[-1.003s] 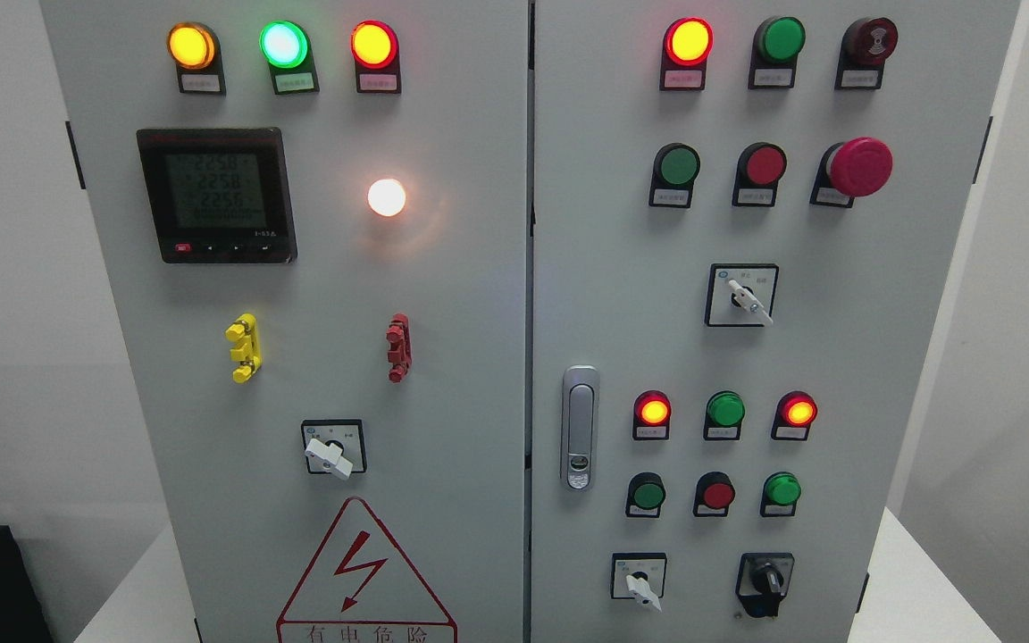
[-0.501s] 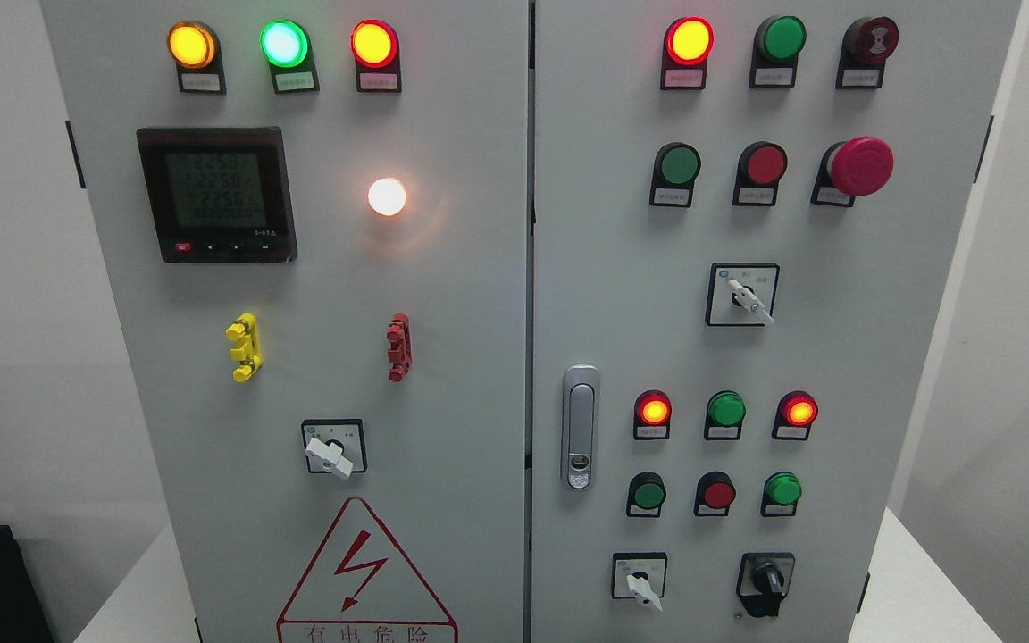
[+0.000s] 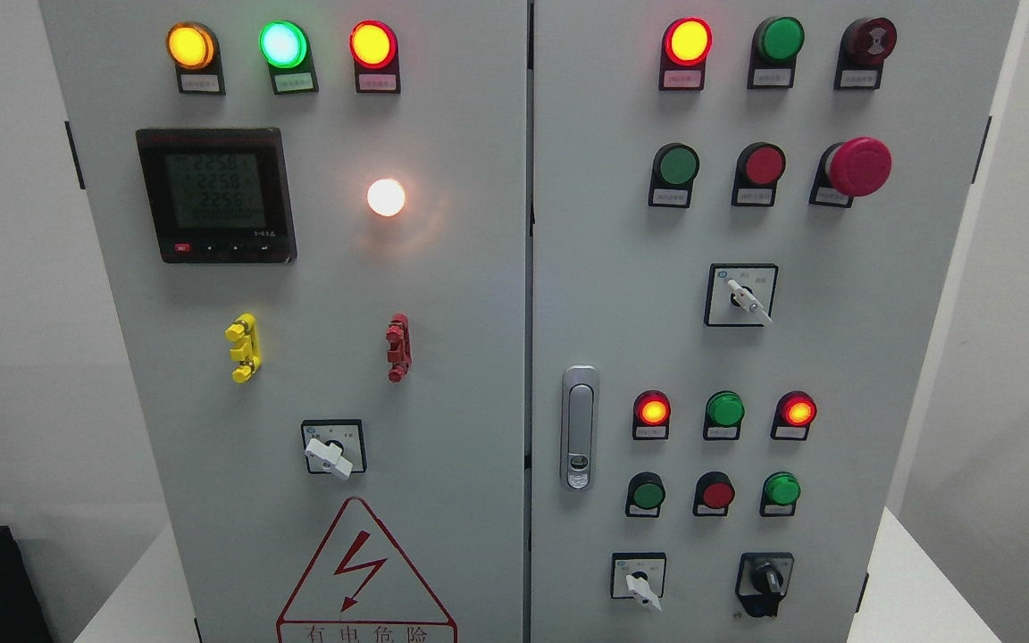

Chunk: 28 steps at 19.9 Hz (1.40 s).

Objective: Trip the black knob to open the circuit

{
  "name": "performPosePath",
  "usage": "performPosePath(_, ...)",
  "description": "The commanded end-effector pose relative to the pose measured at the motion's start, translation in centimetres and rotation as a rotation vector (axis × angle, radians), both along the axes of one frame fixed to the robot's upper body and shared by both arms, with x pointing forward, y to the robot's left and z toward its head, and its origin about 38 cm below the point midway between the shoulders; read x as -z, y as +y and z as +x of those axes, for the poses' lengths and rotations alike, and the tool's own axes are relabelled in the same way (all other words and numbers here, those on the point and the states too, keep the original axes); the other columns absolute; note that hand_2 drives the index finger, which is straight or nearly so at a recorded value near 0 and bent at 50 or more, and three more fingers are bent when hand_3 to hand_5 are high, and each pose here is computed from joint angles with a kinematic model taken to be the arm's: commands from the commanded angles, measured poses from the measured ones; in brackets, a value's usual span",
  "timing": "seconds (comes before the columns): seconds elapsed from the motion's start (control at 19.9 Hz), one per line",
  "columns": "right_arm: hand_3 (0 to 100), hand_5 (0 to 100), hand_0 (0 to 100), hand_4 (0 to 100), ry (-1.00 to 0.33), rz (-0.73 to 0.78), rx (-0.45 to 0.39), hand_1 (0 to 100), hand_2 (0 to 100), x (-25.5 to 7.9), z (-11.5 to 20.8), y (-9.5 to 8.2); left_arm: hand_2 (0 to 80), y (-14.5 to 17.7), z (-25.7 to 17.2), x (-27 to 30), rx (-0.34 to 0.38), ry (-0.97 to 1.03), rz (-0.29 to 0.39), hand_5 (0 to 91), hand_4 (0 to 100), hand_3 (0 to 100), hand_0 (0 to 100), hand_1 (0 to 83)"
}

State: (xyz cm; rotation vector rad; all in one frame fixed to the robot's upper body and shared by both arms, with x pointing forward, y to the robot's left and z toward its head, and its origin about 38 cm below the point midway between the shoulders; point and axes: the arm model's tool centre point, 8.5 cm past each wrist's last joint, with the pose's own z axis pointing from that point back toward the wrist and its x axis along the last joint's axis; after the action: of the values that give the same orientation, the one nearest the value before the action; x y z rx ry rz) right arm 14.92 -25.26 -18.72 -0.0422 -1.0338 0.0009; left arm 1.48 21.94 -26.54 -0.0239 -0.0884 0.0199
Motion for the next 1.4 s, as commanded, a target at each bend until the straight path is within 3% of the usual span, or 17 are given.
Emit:
performPosePath(0.0, 89, 50, 22, 75, -0.102, -0.015, 0.012, 73, 0, -1.5, 1.3, -0.4, 0.0, 0.0, 0.0, 0.0, -0.003, 0.002, -0.001, 0.0, 0, 0, 12, 38.9)
performPosePath(0.2, 94, 60, 26, 82, -0.205, -0.026, 0.017, 76, 0, -3.5, 2.2, -0.6, 0.0, 0.0, 0.0, 0.0, -0.003, 0.002, -0.001, 0.0, 0, 0, 12, 38.9)
performPosePath(0.35, 95, 63, 44, 81, -0.303, -0.032, 0.021, 83, 0, -5.4, 3.7, -0.7, 0.0, 0.0, 0.0, 0.0, -0.003, 0.000, -0.001, 0.0, 0, 0, 12, 38.9)
performPosePath(0.4, 95, 65, 58, 81, -0.330, -0.036, 0.035, 91, 0, -6.1, 3.9, -1.1, 0.0, 0.0, 0.0, 0.0, -0.003, 0.002, -0.001, 0.0, 0, 0, 12, 38.9)
performPosePath(0.45, 95, 65, 65, 81, -0.358, -0.035, 0.050, 93, 0, -6.8, 4.4, -1.2, 0.0, 0.0, 0.0, 0.0, -0.003, 0.002, -0.001, 0.0, 0, 0, 12, 38.9)
performPosePath(0.6, 98, 68, 76, 83, -0.441, -0.033, 0.069, 96, 0, -9.0, 6.0, -1.3, 0.0, 0.0, 0.0, 0.0, -0.003, 0.002, -0.001, 0.0, 0, 0, 12, 38.9)
performPosePath(0.85, 100, 73, 78, 87, -0.537, -0.020, 0.090, 93, 0, -11.8, 7.5, -1.6, 0.0, 0.0, 0.0, 0.0, -0.003, 0.002, -0.001, 0.0, 0, 0, 12, 38.9)
performPosePath(0.95, 100, 79, 73, 91, -0.559, -0.021, 0.088, 87, 0, -12.4, 7.8, -1.6, 0.0, 0.0, 0.0, 0.0, -0.003, 0.002, -0.001, 0.0, 0, 0, 12, 38.9)
performPosePath(1.05, 100, 84, 63, 94, -0.587, -0.021, 0.090, 80, 0, -13.3, 8.3, -1.7, 0.0, 0.0, 0.1, 0.0, -0.003, 0.000, -0.001, 0.0, 0, 0, 12, 38.9)
performPosePath(1.35, 100, 91, 56, 99, -0.656, 0.005, 0.109, 76, 0, -17.1, 10.3, -1.9, 0.0, 0.0, 0.0, 0.0, -0.003, 0.002, -0.001, 0.0, 0, 0, 12, 38.9)
